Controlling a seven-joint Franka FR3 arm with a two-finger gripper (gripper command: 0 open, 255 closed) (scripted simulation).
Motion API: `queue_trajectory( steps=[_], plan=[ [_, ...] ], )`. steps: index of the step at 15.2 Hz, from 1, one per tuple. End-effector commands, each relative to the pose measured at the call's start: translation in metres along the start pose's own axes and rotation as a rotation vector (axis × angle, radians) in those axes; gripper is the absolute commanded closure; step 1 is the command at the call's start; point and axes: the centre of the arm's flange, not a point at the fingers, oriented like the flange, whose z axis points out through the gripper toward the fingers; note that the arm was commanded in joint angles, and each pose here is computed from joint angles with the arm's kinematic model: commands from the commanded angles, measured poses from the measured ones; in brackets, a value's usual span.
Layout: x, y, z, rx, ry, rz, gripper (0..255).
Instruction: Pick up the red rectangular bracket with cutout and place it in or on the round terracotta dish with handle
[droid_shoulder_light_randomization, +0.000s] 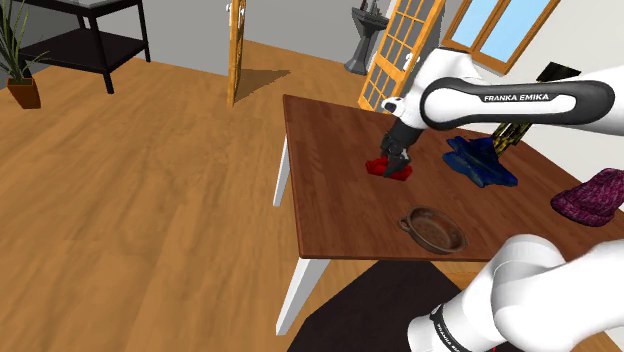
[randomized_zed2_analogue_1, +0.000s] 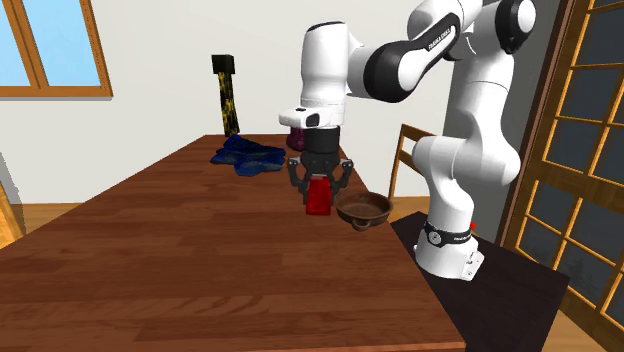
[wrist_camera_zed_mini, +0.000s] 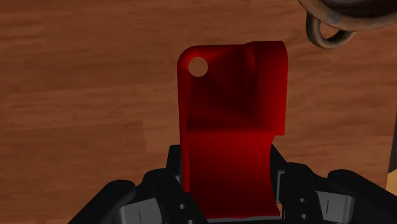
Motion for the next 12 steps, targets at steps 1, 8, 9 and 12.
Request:
queue_trajectory(
  steps=[1,8,9,12],
  plan=[
    [-0.020,-0.017,0.002,0.000,0.000,-0.001,255],
    [-0.091,-0.077,0.003,0.000,0.000,-0.001,255],
    [-0.101,-0.085,0.003,0.000,0.000,-0.001,255],
    [-0.132,-0.111,0.004,0.000,0.000,-0.001,255]
  ],
)
